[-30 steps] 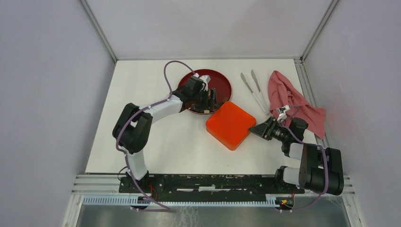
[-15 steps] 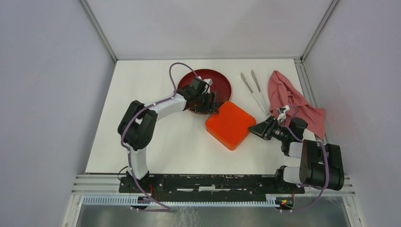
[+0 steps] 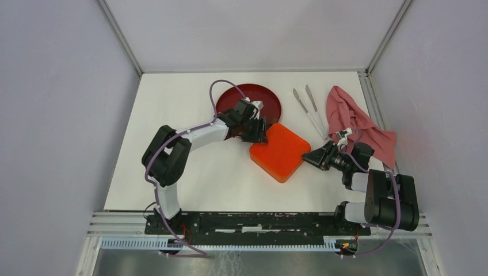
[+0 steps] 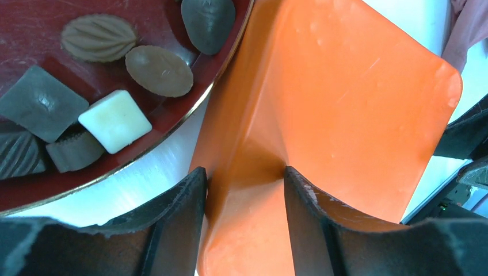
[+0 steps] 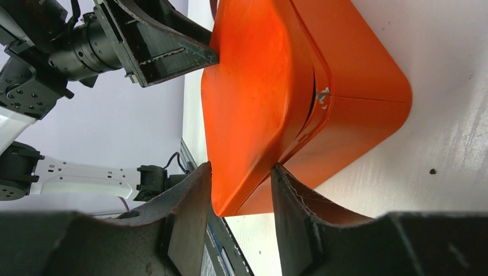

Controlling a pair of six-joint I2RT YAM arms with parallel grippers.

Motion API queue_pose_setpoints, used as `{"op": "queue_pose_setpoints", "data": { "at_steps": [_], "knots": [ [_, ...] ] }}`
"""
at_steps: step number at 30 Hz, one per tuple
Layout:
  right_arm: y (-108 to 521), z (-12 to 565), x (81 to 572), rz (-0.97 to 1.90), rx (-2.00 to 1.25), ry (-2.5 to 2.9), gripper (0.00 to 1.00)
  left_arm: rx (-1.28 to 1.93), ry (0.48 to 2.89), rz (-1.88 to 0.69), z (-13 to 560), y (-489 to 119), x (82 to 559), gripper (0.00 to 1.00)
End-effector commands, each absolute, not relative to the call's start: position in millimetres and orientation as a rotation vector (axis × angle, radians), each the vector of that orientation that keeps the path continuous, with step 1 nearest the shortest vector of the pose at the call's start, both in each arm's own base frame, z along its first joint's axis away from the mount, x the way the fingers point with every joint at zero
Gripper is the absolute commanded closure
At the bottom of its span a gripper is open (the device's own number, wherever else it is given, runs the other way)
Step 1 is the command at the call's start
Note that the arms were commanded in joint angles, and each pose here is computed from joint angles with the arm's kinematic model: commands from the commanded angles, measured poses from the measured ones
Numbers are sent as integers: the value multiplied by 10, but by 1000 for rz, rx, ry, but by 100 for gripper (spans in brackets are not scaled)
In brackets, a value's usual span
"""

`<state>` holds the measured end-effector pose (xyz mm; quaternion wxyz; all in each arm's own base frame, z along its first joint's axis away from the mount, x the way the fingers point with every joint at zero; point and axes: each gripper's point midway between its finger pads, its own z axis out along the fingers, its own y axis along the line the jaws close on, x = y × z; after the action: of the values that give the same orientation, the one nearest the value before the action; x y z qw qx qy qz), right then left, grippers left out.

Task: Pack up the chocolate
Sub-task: Adjust the packing box at the center of the board.

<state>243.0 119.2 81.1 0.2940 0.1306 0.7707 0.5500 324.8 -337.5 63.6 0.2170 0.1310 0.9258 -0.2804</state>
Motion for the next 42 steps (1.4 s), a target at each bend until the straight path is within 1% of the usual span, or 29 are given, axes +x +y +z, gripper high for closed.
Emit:
{"op": "queue_pose_setpoints", "data": {
  "at_steps": [1, 3, 7, 10, 13, 15, 17, 20, 22, 24, 28, 29, 32, 33, 37, 39, 40, 42],
  "knots": [
    [1227, 1042, 2509, 1479, 228, 1989, 53, 357, 2537, -856, 795, -3401, 3074, 44],
    [1226, 1063, 2516, 1478, 221, 1984, 53, 352, 2521, -890, 862, -3427, 3014, 46],
    [1226, 1075, 2525, 1479, 211, 1981, 54, 349, 2507, -927, 947, -3468, 2880, 53],
    [1209, 1060, 2549, 1442, 176, 1986, 56, 353, 2503, -938, 975, -3493, 2770, 54],
    [1163, 1010, 2583, 1350, 99, 2010, 56, 332, 2478, -930, 1050, -3458, 2727, 54],
    [1136, 993, 2599, 1300, 67, 2015, 55, 305, 2450, -896, 1122, -3403, 2770, 52],
    [1096, 957, 2625, 1236, 19, 2036, 53, 265, 2415, -833, 1227, -3329, 2870, 47],
    [1035, 918, 2652, 1142, -73, 2061, 49, 202, 2332, -764, 1479, -3214, 3012, 36],
    [1006, 942, 2674, 1094, -132, 2053, 48, 165, 2285, -745, 1627, -3136, 3053, 30],
    [978, 972, 2697, 1046, -189, 2046, 47, 151, 2255, -763, 1735, -3087, 3013, 30],
    [910, 1034, 2740, 949, -304, 2036, 45, 120, 2267, -786, 1701, -2955, 2840, 47],
    [906, 1044, 2725, 939, -329, 2044, 45, 114, 2281, -800, 1659, -2930, 2768, 53],
    [833, 1180, 2789, 833, -520, 2004, 46, 75, 2327, -848, 1524, -2826, 2531, 65],
    [801, 1272, 2827, 786, -599, 1983, 46, 60, 2343, -868, 1488, -2800, 2446, 67],
    [531, 1530, 3165, 421, -845, 1934, 47, -5, 2447, -867, 1298, -2735, 2135, 76],
    [567, 1603, 3321, 315, -940, 1918, 49, -15, 2475, -854, 1221, -2788, 2004, 79],
    [603, 1601, 3384, 286, -976, 1925, 52, -7, 2488, -847, 1182, -2834, 1936, 81],
    [693, 1623, 3548, 249, -1029, 1921, 54, -19, 2507, -802, 1075, -2898, 1892, 83]
  ]
}}
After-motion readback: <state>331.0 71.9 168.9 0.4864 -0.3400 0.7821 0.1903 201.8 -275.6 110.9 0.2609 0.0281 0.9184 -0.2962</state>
